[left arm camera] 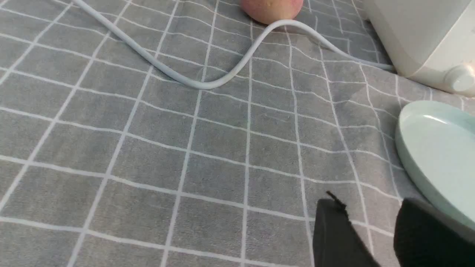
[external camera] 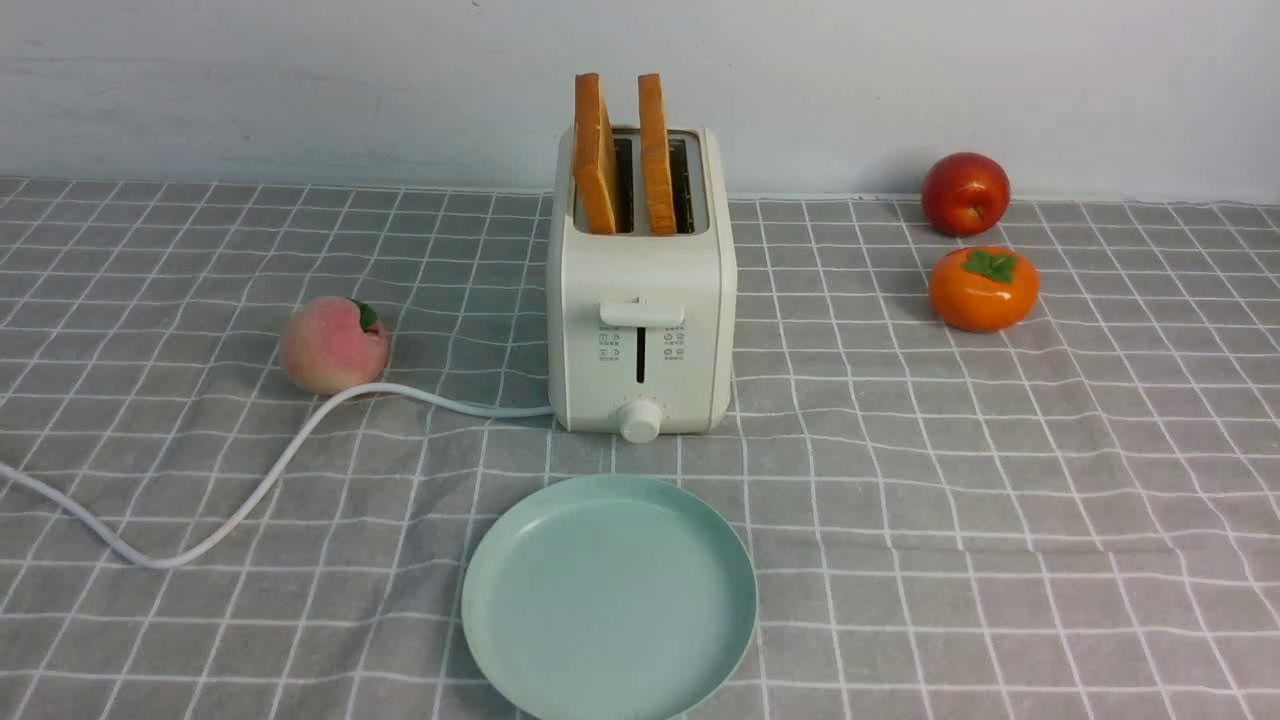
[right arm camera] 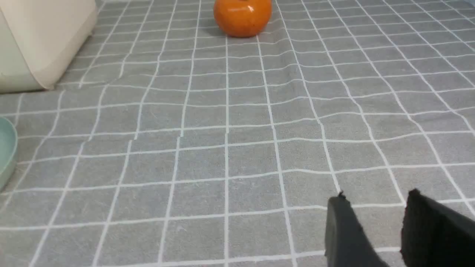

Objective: Take toasted bread from bread machine on grey coffee table place on plate.
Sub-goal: 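Reach for a toast slice standing in the toaster with the left gripper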

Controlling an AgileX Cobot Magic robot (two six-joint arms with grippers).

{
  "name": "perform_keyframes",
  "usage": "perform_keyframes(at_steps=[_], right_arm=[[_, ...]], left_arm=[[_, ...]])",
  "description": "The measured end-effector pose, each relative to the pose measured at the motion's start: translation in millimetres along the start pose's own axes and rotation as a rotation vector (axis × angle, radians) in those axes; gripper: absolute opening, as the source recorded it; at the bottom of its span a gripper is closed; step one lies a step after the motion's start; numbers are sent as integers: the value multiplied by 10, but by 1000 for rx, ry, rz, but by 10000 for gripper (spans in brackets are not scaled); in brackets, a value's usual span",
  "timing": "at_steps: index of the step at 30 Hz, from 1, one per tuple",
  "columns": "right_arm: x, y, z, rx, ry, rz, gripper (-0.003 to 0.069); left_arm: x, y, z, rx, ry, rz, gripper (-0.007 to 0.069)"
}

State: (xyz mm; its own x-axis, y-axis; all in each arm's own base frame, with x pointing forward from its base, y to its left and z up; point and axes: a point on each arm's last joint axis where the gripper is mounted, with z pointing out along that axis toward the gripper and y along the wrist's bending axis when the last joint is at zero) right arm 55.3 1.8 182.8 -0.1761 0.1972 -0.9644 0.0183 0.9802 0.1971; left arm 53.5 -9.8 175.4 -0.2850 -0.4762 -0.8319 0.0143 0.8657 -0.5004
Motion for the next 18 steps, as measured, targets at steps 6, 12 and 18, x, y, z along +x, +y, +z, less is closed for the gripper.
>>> perform_keyframes(at_steps=[6, 12, 18], right_arm=[[-124, 34, -9, -59, -130, 321, 240], [-251, 16, -35, -105, -264, 624, 240], [-286, 2, -46, -110, -307, 670, 240]], left_arm=[[-102, -85, -10, 106, -101, -233, 238], [-212, -120, -33, 194, -194, -538, 238], [-266, -113, -47, 213, -249, -600, 238]])
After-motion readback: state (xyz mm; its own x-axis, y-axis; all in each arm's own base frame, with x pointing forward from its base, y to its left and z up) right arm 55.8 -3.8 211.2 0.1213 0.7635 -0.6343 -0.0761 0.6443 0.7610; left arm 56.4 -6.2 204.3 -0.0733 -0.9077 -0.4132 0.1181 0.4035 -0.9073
